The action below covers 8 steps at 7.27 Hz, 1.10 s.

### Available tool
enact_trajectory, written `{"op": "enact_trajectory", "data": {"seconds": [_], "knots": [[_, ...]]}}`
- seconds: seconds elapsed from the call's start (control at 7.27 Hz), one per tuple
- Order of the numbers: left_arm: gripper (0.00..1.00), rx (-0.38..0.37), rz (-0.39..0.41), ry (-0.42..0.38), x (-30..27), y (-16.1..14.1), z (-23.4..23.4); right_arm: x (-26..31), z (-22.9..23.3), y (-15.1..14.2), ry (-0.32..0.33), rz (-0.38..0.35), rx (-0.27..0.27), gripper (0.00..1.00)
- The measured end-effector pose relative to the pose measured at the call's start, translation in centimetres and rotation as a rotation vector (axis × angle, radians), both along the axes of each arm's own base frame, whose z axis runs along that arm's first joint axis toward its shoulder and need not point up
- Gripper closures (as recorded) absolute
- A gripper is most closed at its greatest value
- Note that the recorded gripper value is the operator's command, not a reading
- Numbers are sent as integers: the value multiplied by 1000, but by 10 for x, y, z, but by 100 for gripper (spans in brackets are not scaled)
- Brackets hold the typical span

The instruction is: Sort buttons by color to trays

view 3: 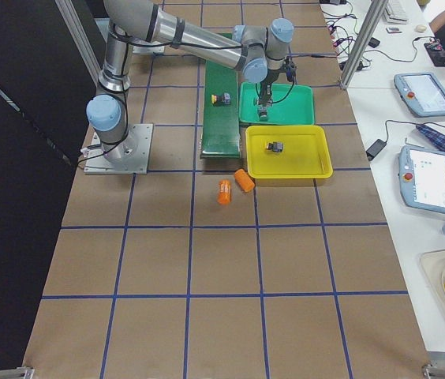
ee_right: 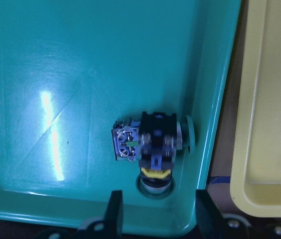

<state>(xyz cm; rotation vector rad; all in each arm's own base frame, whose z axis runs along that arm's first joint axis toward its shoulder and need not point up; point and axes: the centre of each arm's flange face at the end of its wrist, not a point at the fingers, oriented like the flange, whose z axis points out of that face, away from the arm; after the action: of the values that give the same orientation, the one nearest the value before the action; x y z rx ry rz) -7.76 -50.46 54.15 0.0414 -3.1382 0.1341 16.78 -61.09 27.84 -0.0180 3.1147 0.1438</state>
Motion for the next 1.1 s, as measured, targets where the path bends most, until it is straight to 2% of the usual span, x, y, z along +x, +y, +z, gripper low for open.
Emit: {"op": "enact_trajectory", "data": {"seconds": [0.41, 0.83, 1.1], "knots": [[0, -2, 2, 0, 1, 0, 1, -6, 10, 16, 0, 6, 27, 0], [0, -5, 13, 1, 6, 1, 2, -13, 21, 97, 0, 19, 44, 0], [0, -6, 15, 2, 7, 1, 3, -21, 9, 131, -5, 48, 31, 1]]}}
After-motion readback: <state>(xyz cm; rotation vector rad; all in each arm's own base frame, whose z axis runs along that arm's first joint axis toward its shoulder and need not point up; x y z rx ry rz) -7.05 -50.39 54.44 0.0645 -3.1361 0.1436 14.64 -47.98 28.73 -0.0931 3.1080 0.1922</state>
